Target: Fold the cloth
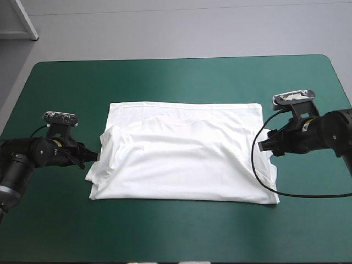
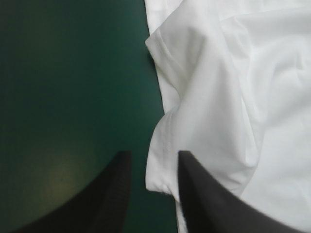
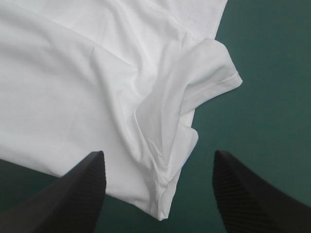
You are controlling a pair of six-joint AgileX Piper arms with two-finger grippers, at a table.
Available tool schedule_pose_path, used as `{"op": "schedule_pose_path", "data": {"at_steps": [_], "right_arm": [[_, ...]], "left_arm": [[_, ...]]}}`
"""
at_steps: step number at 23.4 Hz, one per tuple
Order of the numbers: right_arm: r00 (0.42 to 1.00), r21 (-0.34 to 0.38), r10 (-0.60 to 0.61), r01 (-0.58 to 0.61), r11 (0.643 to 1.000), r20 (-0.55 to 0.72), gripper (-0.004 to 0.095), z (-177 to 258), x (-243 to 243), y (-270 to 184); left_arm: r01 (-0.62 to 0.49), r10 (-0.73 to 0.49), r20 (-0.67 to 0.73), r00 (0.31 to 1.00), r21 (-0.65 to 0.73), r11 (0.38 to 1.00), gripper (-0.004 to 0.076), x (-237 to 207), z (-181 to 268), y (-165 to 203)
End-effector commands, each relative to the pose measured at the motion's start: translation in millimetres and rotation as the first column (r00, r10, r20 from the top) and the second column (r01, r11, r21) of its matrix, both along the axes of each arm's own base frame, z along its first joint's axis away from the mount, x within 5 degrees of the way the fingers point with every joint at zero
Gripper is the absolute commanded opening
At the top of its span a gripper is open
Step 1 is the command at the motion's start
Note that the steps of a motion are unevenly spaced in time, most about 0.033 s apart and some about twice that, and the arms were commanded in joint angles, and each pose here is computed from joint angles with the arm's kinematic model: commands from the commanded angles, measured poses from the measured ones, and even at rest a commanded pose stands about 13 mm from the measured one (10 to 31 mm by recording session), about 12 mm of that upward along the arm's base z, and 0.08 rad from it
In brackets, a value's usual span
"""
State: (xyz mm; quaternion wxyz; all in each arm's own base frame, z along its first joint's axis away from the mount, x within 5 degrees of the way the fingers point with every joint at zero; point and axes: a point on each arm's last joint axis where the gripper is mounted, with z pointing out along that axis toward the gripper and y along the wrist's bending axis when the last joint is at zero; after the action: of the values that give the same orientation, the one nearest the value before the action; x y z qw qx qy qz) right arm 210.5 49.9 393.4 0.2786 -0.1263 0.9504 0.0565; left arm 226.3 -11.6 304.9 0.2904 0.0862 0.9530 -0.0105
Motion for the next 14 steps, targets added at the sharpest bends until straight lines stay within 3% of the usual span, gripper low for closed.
{"op": "schedule_pose_path", "data": {"at_steps": [1,2,9,14], "right_arm": [[0.997,0.017,0.012,-0.013,1.000,0.074,0.0578,14,-5,0],[0.997,0.016,0.012,-0.014,1.000,0.070,0.0578,14,-5,0],[0.997,0.016,0.012,-0.014,1.000,0.070,0.0578,14,-5,0],[0.997,0.016,0.014,-0.015,1.000,0.071,0.0577,14,-5,0]], "left_arm": [[-0.053,0.054,0.042,0.998,-0.018,0.998,0.0527,6,9,1],[-0.057,0.057,0.004,0.998,-0.017,0.998,0.0565,10,2,1],[-0.081,0.077,-0.130,0.988,-0.024,0.996,0.0538,25,-56,-1],[-0.122,0.113,-0.111,0.987,-0.076,0.990,0.0497,19,-85,-3]]}}
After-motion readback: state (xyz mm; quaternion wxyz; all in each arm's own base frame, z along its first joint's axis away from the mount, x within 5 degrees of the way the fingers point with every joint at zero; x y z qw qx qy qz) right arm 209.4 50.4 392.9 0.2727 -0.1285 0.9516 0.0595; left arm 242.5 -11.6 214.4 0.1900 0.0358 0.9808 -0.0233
